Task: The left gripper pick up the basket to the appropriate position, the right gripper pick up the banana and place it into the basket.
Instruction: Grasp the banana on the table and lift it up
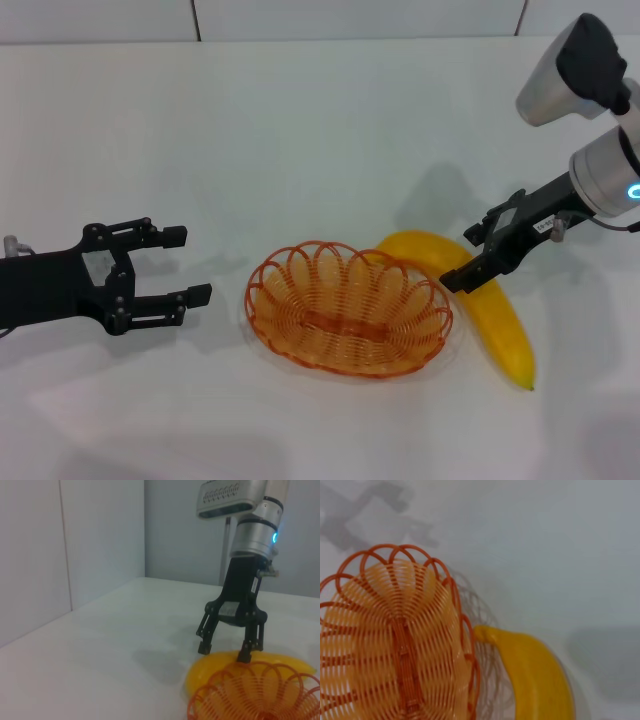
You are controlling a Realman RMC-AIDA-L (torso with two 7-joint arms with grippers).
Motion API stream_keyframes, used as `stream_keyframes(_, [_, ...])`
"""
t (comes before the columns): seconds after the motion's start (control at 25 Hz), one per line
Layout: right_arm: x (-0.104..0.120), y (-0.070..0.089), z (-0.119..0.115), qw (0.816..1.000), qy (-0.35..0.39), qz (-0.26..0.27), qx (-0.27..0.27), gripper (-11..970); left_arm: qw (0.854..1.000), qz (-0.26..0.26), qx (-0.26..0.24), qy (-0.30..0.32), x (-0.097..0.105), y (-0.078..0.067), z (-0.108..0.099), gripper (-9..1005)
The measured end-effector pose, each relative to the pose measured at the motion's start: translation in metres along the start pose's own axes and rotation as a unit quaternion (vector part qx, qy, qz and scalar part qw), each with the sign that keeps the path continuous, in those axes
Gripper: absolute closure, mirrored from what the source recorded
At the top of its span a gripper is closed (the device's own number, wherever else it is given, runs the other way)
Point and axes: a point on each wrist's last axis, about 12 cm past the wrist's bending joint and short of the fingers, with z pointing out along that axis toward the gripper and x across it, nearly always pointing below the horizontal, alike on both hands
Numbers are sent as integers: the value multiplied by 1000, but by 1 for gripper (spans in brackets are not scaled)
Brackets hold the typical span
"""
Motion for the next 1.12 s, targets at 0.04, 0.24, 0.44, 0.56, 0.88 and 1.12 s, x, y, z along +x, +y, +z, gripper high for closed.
stream_keyframes(0.04, [0,0,1,1000,1,1,0,96,1000,0,0,0,0,0,0,194])
stream_keyframes(0.24, [1,1,4,1000,7,-2,0,98,1000,-1,0,0,0,0,0,194])
stream_keyframes(0.44, [1,-1,4,1000,5,0,5,101,1000,-1,-1,0,1,0,-1,194])
stream_keyframes(0.56, [1,-2,3,1000,5,3,8,103,1000,-1,-1,0,1,-1,-1,194])
stream_keyframes(0.88, [3,-2,3,1000,8,3,9,107,1000,-1,-1,0,1,-1,-1,195])
stream_keyframes(1.12, [4,-1,2,1000,6,4,4,316,1000,-2,-1,1,1,-1,-1,195])
